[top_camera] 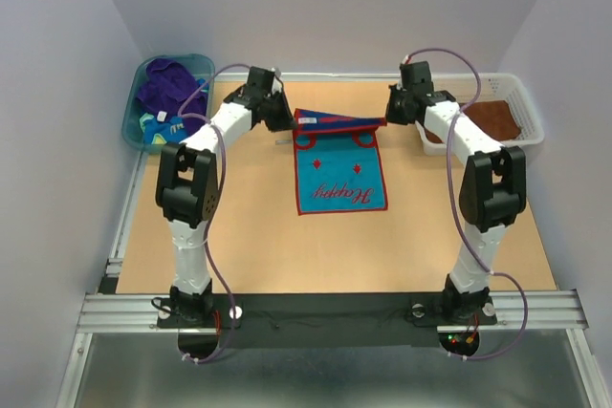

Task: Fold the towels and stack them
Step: Fold the towel

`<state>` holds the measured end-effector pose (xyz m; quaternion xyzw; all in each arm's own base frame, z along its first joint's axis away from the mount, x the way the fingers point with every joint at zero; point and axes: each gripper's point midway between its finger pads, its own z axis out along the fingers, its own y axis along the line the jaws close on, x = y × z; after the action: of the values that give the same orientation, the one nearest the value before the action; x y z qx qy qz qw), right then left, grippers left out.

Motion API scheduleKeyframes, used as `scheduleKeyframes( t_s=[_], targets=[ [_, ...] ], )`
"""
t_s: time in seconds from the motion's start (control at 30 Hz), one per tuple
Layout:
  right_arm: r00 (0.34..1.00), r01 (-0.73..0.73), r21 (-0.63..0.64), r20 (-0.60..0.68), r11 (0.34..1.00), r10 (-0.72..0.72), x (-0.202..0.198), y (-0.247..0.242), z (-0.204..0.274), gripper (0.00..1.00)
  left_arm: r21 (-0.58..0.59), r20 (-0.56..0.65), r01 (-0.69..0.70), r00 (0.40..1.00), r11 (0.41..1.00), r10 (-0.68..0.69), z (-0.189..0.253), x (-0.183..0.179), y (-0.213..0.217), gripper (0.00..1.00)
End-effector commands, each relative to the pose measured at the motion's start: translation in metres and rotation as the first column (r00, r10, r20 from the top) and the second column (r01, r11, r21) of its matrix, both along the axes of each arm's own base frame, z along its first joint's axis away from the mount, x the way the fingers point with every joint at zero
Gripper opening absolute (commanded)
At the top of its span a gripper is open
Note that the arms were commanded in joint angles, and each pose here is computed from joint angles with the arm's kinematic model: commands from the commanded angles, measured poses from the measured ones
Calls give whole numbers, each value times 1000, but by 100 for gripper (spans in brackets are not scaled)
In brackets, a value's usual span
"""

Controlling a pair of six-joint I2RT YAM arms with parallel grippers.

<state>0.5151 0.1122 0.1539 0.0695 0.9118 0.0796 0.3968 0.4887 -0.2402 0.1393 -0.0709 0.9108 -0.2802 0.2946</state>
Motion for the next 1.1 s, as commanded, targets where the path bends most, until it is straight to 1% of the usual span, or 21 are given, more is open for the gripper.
scheduleKeyframes(
  t_s=[0.0, 0.13, 0.17, 0.23, 0.27, 0.3, 0.33, 0.57, 0.8, 1.07],
  targets=[
    [999, -42, 40, 5, 998, 42, -32, 2, 13, 0, -57, 59, 20, 998, 998, -16, 42, -33, 1, 0],
    [997, -52, 73, -49, 996, 56, -66, 3, -1, 1, -49, 11, 45, 999, 998, -45, 23, -70, 2, 0],
    [996, -52, 79, -64, 996, 57, -73, 3, -6, 0, -38, -25, 46, 999, 998, -47, 7, -83, 4, 0],
    [996, -59, 89, -59, 994, 64, -83, 2, -2, 1, -43, -24, 53, 998, 998, -54, 7, -95, 3, 0],
    [994, -62, 92, -83, 994, 70, -92, 2, -10, 0, -40, -30, 61, 998, 997, -63, 3, -102, 0, 0],
    [994, -68, 100, -81, 993, 76, -98, 3, -8, 0, -34, -56, 61, 996, 998, -63, -8, -111, 1, 0],
    [992, -64, 105, -105, 992, 75, -106, 2, -16, 1, -28, -76, 68, 995, 997, -70, -16, -122, 1, 0],
    [982, -79, 151, -157, 985, 103, -140, 5, -30, 0, -18, -91, 66, 994, 998, -68, -28, -145, 3, 0],
    [957, -72, 232, -256, 970, 132, -177, 14, -59, 1, 16, -154, 86, 985, 996, -83, -59, -176, 2, 0],
    [907, -59, 250, -391, 967, 157, -214, 14, -104, 1, 60, -224, 90, 972, 994, -74, -98, -206, 9, 0]
  ],
)
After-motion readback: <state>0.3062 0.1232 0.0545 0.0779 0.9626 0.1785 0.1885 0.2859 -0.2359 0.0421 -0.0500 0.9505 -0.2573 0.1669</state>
